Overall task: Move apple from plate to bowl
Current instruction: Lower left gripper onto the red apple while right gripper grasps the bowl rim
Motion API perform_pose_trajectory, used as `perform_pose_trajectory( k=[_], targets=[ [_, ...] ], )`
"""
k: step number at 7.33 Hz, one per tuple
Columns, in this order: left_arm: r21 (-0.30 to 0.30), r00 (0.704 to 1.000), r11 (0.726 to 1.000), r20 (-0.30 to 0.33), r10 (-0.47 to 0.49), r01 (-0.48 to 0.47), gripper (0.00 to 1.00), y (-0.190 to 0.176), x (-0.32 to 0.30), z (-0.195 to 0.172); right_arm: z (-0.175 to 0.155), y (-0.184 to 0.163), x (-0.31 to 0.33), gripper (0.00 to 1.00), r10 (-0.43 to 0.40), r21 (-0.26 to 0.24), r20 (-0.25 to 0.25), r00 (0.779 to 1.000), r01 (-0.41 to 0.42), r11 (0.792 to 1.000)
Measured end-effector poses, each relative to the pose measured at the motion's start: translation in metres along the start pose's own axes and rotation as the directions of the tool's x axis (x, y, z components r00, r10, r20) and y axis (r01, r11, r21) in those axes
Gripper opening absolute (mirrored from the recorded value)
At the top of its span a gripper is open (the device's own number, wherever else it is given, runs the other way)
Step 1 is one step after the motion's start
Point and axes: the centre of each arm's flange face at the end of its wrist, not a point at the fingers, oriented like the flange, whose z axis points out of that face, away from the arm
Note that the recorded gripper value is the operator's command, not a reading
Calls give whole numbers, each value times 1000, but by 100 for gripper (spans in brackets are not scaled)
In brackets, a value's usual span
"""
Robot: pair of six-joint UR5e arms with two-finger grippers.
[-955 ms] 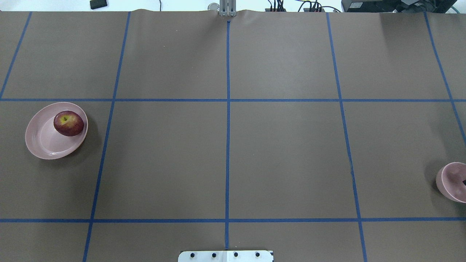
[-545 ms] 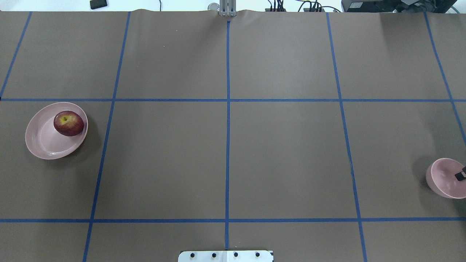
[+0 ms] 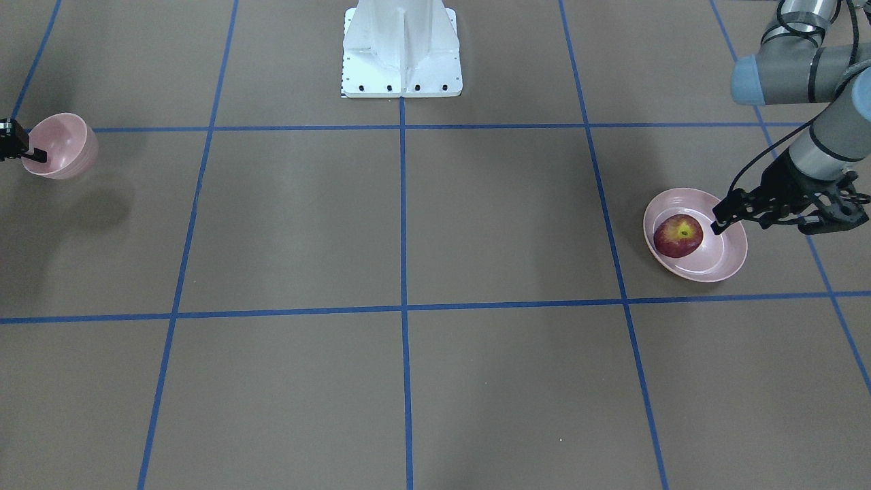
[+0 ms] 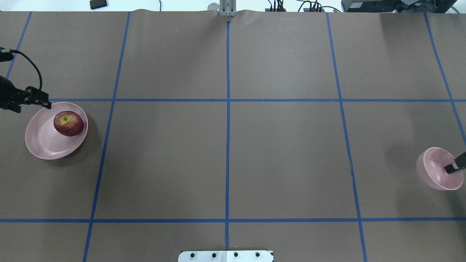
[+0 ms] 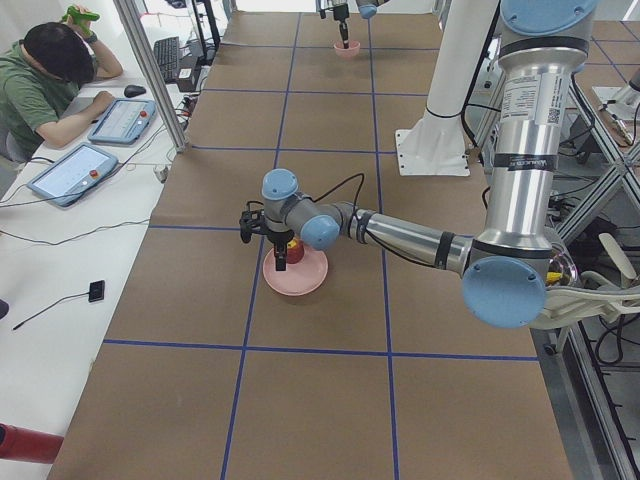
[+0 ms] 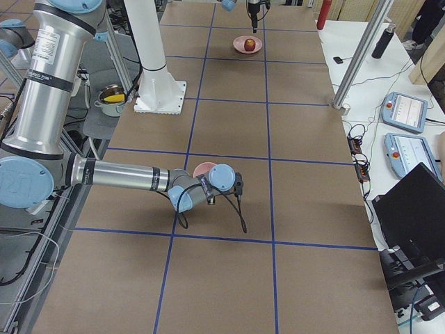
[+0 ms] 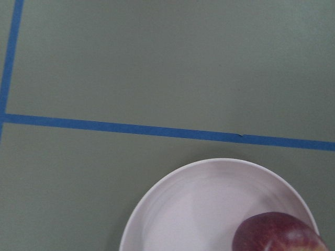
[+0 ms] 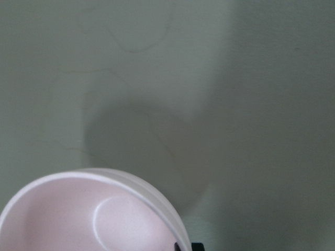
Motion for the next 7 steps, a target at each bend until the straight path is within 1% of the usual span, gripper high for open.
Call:
perform_pose_trajectory(
  k=[1,3,4,6,7],
  targets=[
    [-9,1000,1000,-9,-12,12,98,4,21,7,-14,-8,-15,0,40,23,32,999,-41,999],
    [-20,1000,1000,-3,-16,16,98,11,44,22,-30,-24,-35,0,91,50,62,994,-94,994],
    [-16,1000,1000,10,-12,12,98,15,51,29,-36,-35,-45,0,135,59,72,988,-139,989],
    [-12,1000,1000,23,-7,8,98,18,54,36,-46,-54,-69,0,232,70,95,968,-239,969],
    [-14,1000,1000,28,-7,7,98,19,53,38,-48,-60,-79,0,263,71,104,959,-271,960]
  ],
)
